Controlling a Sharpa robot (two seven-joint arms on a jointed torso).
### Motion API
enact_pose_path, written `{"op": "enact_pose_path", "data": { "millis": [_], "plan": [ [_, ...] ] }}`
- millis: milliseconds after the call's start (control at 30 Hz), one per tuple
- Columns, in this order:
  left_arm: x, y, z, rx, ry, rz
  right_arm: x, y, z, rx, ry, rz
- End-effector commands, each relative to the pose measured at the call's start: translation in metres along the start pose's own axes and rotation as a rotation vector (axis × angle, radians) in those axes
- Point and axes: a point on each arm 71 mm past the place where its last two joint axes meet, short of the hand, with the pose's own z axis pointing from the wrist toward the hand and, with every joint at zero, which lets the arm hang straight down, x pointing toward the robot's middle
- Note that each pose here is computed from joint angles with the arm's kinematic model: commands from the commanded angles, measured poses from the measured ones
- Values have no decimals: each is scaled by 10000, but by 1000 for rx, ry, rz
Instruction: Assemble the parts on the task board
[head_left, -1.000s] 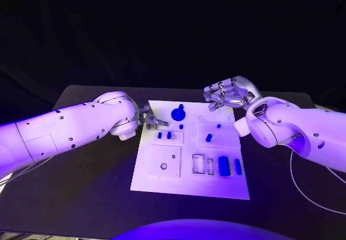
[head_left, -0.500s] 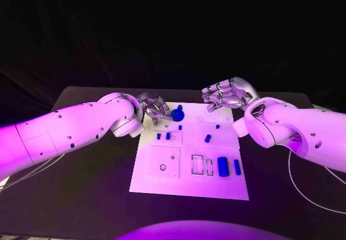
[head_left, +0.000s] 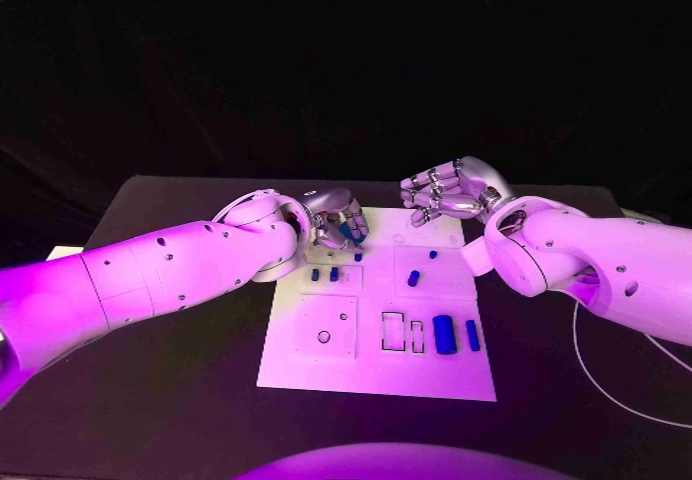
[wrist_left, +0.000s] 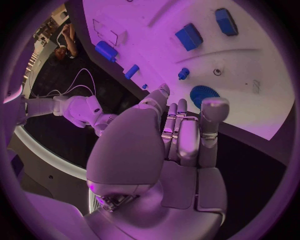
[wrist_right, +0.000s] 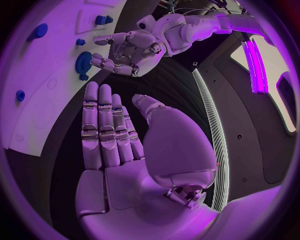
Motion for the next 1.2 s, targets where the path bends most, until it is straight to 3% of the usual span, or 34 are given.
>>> {"op": "enact_pose_path", "data": {
  "millis": [33, 233, 567, 1200],
  "plan": [
    [59, -50, 32, 23, 32, 133, 21, 2, 1, -1, 18, 5],
    [136, -81, 92, -5, 70, 180, 24, 5, 2, -2, 18, 5],
    [175, -97, 139, -15, 94, 202, 28, 7, 2, -3, 20, 5],
    [234, -88, 163, -61, 166, 226, 27, 6, 2, -3, 21, 5]
  ]
}}
